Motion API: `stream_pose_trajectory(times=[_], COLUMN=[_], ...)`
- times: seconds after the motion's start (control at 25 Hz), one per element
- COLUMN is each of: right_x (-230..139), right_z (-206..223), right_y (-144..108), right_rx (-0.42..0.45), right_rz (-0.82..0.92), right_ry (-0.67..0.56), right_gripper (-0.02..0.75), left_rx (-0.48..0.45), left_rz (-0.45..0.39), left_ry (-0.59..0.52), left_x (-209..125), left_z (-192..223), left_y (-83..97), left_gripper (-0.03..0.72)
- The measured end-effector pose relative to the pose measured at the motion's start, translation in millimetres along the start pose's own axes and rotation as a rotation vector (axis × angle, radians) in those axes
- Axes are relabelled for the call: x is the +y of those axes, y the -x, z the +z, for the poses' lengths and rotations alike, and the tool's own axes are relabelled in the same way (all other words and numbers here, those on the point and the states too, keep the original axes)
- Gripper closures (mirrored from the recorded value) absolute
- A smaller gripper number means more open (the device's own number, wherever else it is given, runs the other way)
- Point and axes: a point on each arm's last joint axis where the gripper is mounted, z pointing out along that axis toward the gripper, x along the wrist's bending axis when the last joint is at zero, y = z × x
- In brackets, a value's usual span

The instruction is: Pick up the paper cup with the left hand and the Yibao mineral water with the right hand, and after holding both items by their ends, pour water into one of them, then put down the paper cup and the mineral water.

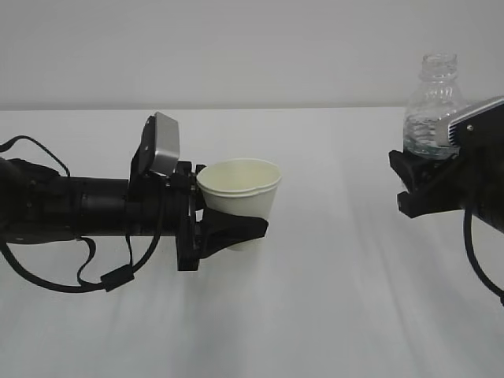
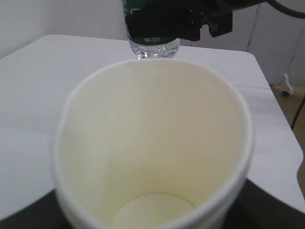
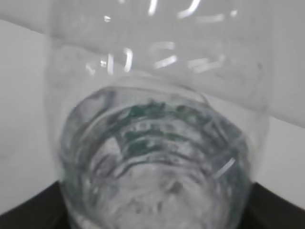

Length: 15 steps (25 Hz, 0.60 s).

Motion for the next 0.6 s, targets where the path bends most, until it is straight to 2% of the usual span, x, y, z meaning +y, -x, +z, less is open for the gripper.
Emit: stream_pose_trajectory(times=[0.6], right_x=[22.2], right_z=[-23.2], right_y=[6.1], right_rx=[-0.001], right_rz=[0.031], right_ry=[-0.054], right_gripper=[0.270], left_rx=[0.008], left_rz=[-0.009], left_ry=[0.009], left_x=[1.1], left_z=[2.0], left_y=[0.5], left_gripper=[0.250])
